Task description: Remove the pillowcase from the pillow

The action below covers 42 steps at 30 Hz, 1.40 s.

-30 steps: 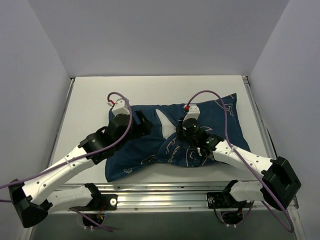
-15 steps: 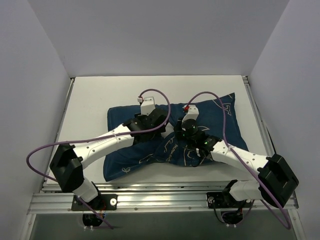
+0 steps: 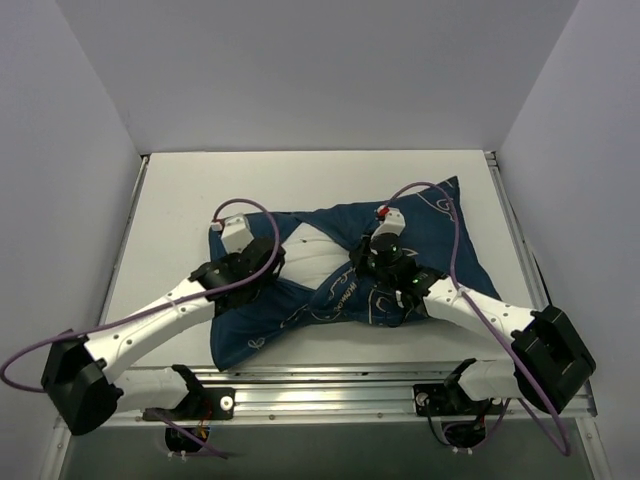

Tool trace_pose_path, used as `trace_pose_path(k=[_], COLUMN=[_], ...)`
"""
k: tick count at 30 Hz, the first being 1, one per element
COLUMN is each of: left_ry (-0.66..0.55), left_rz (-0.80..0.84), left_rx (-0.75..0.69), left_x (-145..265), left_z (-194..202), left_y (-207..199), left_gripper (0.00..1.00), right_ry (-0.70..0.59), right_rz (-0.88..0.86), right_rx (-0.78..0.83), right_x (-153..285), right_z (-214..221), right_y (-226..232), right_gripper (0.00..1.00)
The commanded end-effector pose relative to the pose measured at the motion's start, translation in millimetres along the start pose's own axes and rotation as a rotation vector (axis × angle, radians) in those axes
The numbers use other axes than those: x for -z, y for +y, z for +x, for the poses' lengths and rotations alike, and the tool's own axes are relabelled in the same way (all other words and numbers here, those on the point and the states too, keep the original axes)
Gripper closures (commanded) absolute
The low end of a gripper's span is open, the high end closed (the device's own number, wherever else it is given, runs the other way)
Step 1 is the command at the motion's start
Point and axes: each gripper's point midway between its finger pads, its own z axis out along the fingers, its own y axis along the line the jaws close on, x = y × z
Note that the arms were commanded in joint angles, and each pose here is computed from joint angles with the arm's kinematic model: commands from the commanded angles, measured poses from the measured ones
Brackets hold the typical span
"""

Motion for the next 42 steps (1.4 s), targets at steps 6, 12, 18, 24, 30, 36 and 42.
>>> trace_pose_path(k=[6,12,18,24,30,36,42], left_ry=[0.078,0.195,0.161,0.137,0.153,0.163,0.177], left_rz=[-0.070,0.086,0.240,0.369,0.409,0.409,0.396], left_rx=[0.025,0.054,0.020,0.004,0.017,0.028,0.031], left_x=[4,-18,-32,-31,-27,-24,-17], left_z=[29,70,58,38,42,48,54], left_y=[81,43,-13,-62,-67,-57,-41], left_gripper=[0.72,0.75,0.77,0.78,0.78,0.78,0.78], right_ry=[0.192,0.201,0.130,0.086,0.151,0.189,0.261], right_rz=[0.236,-0.018,-0.123,-0.304,-0.291,-0.118,-0.020], right_rx=[0.057,0.153,0.295,0.394,0.429,0.409,0.406], right_x=[11,25,64,91,59,10,-8], right_z=[49,21,-24,-51,-18,29,67], right_y=[-84,-23,41,116,121,74,40], right_gripper=[1.00,0.81,0.49,0.37,0.38,0.37,0.09])
